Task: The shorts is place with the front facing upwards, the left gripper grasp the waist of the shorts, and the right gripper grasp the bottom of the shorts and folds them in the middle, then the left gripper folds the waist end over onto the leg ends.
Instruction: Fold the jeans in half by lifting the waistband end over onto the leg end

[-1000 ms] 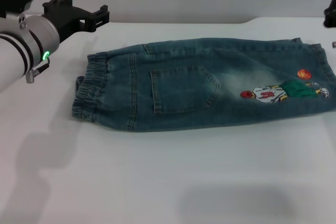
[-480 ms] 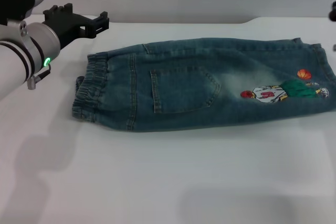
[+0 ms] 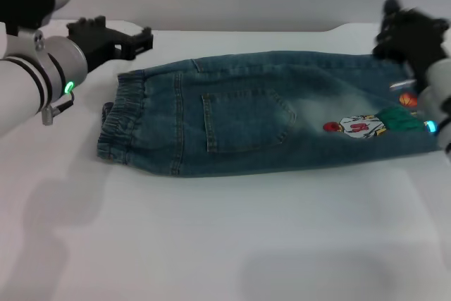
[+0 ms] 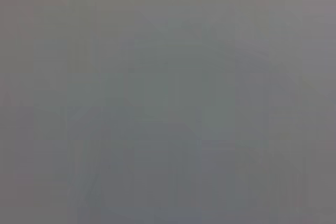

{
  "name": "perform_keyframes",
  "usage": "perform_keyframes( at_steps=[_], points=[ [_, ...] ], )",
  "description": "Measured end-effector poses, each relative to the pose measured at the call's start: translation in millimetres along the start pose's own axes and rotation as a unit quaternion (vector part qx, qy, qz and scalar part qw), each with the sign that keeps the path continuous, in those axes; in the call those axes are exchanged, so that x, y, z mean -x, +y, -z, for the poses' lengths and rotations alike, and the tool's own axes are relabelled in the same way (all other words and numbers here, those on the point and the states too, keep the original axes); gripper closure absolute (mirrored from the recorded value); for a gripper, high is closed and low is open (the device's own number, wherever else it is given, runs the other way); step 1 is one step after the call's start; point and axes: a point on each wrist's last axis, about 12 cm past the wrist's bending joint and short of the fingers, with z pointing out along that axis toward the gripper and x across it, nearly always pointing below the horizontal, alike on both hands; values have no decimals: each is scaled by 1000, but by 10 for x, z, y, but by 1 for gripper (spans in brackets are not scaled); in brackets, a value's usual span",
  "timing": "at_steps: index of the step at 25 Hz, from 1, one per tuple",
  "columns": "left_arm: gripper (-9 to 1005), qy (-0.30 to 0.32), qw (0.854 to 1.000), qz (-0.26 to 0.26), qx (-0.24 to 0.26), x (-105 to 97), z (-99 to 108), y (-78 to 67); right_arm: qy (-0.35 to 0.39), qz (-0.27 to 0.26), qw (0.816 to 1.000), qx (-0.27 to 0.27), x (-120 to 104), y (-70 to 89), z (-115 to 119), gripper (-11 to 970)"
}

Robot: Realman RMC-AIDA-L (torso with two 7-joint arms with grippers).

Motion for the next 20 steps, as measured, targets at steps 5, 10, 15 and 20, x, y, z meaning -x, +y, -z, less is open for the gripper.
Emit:
perform_keyframes(
  at_steps=[5,10,15,20],
  points=[
    [145,41,999,6,-14,65,15,-2,47,3,998,36,-77,155,-72,959],
    [145,59,998,4,-30,233,140,-25,74,4,995,64,-121,287,-85,959],
    [144,99,994,9,-33,298,228,42,92,-13,992,80,-164,348,-73,959],
    [144,169,985,13,-24,250,247,135,102,-24,991,84,-207,344,-52,959]
  ],
)
